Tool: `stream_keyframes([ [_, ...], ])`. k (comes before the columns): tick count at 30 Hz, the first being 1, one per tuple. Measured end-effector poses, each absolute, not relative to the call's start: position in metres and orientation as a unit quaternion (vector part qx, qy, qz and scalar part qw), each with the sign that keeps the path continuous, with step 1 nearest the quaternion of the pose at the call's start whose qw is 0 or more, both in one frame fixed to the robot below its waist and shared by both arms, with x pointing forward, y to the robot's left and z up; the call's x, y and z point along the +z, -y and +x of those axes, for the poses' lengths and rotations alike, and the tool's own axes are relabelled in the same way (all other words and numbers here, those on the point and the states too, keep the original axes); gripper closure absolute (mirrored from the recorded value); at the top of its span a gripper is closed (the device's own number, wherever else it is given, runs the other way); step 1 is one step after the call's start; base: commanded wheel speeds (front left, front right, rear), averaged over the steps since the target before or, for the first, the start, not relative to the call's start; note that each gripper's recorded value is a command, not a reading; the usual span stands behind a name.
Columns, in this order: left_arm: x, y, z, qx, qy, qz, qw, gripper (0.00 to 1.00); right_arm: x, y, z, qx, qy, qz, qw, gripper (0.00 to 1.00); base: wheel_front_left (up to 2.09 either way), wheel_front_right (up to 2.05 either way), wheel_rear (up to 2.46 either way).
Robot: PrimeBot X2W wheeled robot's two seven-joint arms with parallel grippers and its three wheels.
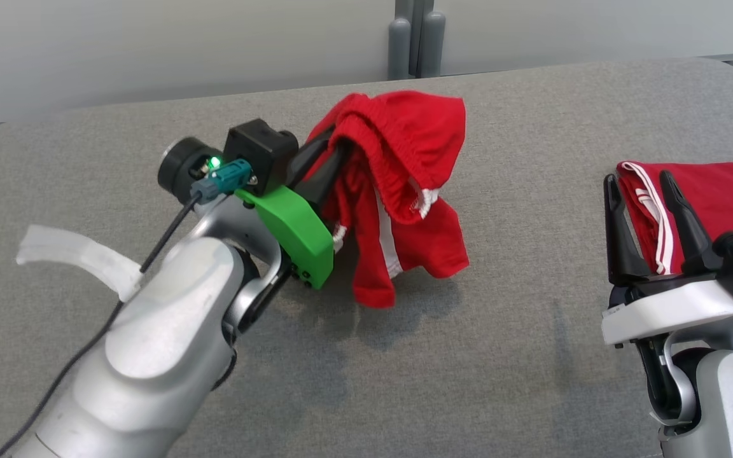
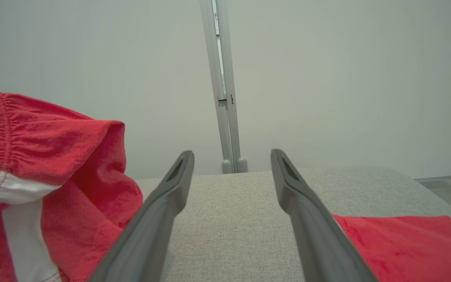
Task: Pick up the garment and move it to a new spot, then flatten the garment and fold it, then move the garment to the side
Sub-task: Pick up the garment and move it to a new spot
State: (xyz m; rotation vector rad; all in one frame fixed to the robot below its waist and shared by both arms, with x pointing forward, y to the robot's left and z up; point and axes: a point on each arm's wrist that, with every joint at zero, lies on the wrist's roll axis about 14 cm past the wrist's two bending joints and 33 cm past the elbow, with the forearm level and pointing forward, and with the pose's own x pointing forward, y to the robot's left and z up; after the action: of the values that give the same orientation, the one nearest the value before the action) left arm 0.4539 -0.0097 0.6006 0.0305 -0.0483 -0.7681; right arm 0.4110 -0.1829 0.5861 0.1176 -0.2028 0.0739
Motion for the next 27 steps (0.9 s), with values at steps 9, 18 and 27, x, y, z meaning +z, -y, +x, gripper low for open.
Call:
stream_keyframes([
  [9,0.522,0.011,0.461,-0.307,-0.067,-0.101,0.944,1.0,0.574,0.187,0.41,0.031,0.085,0.062,0.994,0.0,0.0,0.0,0.0],
  [18,0.466,-0.053,0.484,-0.18,-0.125,-0.131,0.967,1.0,0.569,0.193,0.411,0.021,0.081,0.061,0.995,0.0,0.0,0.0,0.0],
  [27,0.416,-0.096,0.465,-0.095,-0.203,-0.164,0.961,0.0,0.572,0.186,0.413,0.032,0.084,0.066,0.994,0.0,0.0,0.0,0.0],
])
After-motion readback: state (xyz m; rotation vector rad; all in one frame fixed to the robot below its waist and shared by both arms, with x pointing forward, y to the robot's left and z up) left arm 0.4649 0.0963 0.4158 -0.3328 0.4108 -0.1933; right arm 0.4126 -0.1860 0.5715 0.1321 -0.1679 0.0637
